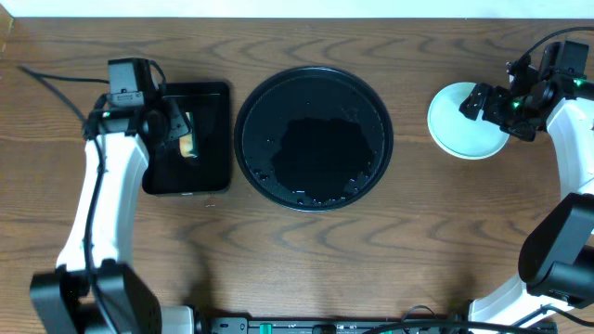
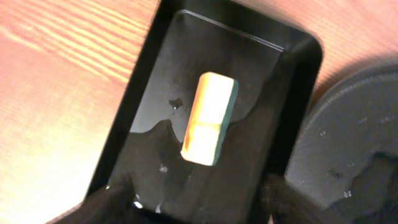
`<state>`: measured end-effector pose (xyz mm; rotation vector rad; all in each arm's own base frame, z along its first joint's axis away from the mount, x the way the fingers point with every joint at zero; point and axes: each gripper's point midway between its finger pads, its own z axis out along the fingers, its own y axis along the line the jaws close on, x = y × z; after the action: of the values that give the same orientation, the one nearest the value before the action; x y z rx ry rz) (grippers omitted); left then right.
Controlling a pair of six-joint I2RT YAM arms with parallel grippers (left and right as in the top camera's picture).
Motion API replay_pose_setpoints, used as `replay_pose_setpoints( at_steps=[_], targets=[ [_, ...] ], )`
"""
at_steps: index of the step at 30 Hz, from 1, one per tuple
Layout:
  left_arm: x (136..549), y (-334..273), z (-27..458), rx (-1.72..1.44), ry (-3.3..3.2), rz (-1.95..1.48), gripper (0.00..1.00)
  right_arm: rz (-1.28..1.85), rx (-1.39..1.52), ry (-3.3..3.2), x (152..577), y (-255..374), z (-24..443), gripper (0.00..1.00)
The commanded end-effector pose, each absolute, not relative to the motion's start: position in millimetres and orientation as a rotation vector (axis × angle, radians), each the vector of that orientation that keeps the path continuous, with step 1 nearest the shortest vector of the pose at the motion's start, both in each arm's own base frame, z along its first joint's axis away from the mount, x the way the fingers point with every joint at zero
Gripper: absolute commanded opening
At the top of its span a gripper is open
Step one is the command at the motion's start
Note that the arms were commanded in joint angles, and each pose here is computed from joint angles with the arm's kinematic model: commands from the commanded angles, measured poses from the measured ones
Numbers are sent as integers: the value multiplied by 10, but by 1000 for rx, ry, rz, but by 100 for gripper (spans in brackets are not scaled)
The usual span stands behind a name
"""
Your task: Clean dirty plates on tray and stack at the side
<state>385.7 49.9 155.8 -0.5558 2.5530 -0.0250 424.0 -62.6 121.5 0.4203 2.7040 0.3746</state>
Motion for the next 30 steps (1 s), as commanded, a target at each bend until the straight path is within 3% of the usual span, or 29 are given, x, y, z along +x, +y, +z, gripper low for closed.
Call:
replay_pose_setpoints(
  at_steps=[1, 24, 30],
  targets=[
    [3785, 504, 1720, -565, 2512, -23, 80, 388, 399, 2703, 4227, -584, 1231, 99],
    [3773, 503, 1779, -562, 2497, -25, 82, 388, 393, 2701, 4228, -571, 1245, 99],
    [3774, 503, 1779, -561, 2496, -25, 82, 364, 306, 2586, 4193, -426, 1786, 99]
  ],
)
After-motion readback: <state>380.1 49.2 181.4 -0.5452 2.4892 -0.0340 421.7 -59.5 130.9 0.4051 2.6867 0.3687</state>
